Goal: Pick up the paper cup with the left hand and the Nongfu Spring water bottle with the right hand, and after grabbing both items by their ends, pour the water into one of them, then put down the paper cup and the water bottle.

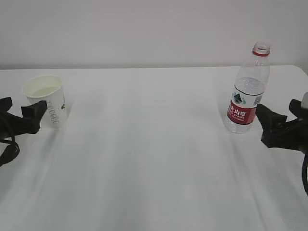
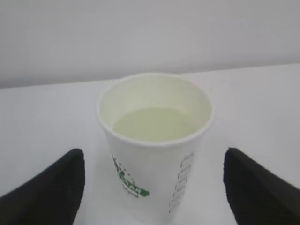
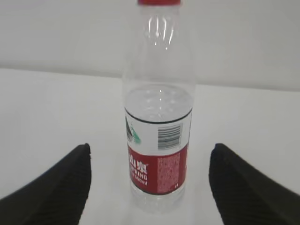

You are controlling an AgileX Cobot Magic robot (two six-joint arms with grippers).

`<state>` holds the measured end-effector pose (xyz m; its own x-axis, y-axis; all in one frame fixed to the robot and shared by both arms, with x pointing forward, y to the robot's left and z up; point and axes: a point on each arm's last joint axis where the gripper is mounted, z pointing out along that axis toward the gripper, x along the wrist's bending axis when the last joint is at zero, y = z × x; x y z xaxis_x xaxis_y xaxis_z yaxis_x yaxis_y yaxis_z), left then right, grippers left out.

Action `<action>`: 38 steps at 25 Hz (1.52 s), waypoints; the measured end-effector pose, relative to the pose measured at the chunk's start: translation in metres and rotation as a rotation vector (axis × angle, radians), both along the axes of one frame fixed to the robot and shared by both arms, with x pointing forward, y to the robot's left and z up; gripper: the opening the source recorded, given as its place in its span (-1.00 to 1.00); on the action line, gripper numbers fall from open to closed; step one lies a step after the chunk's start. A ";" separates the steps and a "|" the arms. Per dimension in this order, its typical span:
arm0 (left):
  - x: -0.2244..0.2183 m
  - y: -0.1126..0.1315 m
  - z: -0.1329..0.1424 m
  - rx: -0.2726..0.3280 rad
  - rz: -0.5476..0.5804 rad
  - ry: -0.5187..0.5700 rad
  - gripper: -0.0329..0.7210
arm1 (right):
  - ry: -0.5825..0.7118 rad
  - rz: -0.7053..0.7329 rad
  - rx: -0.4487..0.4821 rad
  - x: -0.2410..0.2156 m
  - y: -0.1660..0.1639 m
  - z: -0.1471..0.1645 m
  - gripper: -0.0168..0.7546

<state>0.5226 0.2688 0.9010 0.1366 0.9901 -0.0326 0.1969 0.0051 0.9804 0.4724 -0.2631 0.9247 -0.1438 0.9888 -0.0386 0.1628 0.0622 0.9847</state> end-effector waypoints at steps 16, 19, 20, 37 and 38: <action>-0.014 0.001 0.069 -0.003 -0.005 -0.138 0.91 | -0.065 0.002 0.015 -0.021 -0.003 0.048 0.58; -0.021 0.002 0.084 -0.002 -0.005 -0.158 0.90 | -0.073 -0.004 0.022 -0.026 -0.004 0.056 0.58; -0.023 0.002 0.088 -0.001 -0.004 -0.157 0.90 | -0.079 -0.005 0.025 -0.029 -0.005 0.059 0.58; -0.077 0.009 0.151 0.015 0.010 -0.177 0.85 | -0.099 -0.007 0.052 -0.067 -0.011 0.107 0.58; -0.081 0.010 0.154 0.016 0.011 -0.179 0.85 | -0.107 -0.007 0.054 -0.070 -0.011 0.110 0.58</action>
